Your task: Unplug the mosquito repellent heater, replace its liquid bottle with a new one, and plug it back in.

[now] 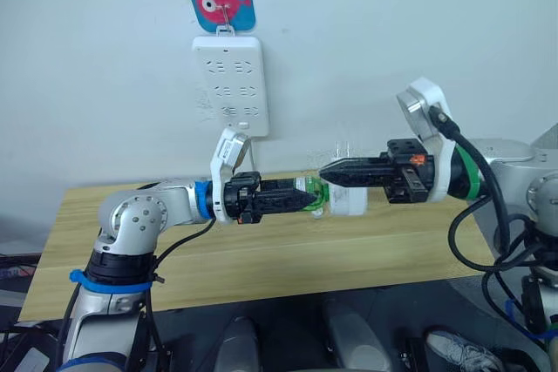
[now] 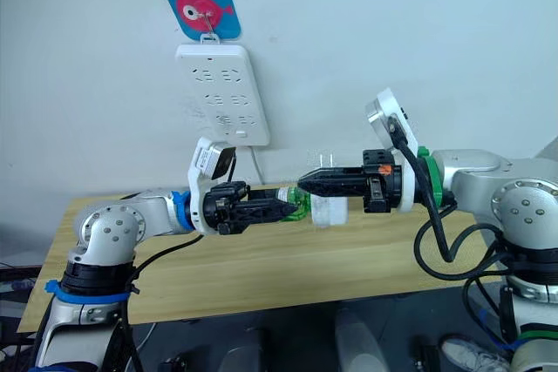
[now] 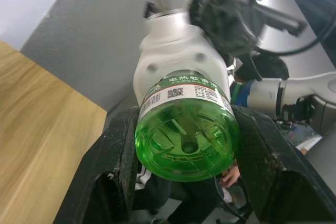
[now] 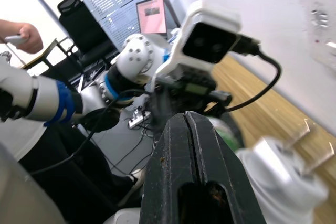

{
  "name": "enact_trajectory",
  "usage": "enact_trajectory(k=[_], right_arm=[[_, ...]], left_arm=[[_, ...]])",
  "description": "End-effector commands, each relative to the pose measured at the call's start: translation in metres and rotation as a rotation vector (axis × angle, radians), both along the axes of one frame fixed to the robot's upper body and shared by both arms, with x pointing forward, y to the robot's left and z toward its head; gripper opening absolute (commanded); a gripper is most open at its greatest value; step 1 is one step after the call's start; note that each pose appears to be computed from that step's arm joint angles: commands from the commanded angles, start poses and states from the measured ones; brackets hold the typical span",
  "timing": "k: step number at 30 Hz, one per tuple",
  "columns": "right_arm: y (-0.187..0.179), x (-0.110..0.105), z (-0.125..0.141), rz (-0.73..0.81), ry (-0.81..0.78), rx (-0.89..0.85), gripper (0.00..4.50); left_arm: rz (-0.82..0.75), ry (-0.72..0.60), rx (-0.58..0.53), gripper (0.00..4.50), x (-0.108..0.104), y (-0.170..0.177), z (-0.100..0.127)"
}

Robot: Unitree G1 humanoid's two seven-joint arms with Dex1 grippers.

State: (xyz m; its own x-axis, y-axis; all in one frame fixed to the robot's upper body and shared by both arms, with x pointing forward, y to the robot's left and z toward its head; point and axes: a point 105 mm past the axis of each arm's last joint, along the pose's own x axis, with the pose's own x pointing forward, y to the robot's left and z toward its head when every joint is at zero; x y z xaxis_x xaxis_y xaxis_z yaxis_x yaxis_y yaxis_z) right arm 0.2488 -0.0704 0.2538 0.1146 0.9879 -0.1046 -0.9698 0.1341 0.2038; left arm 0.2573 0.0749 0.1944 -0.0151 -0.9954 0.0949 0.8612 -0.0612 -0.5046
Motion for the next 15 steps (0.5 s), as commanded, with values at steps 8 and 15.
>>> enact_trajectory(k=[8,15], right_arm=[[-0.007,0.028,0.004,-0.099,0.025,0.031,0.00],[-0.013,0.035,-0.031,-0.155,0.085,-0.078,0.00]], left_arm=[[-0.075,-0.039,-0.036,2.27,-0.014,-0.001,0.011],[-0.082,-0.022,-0.069,2.27,-0.015,-0.001,0.016]])
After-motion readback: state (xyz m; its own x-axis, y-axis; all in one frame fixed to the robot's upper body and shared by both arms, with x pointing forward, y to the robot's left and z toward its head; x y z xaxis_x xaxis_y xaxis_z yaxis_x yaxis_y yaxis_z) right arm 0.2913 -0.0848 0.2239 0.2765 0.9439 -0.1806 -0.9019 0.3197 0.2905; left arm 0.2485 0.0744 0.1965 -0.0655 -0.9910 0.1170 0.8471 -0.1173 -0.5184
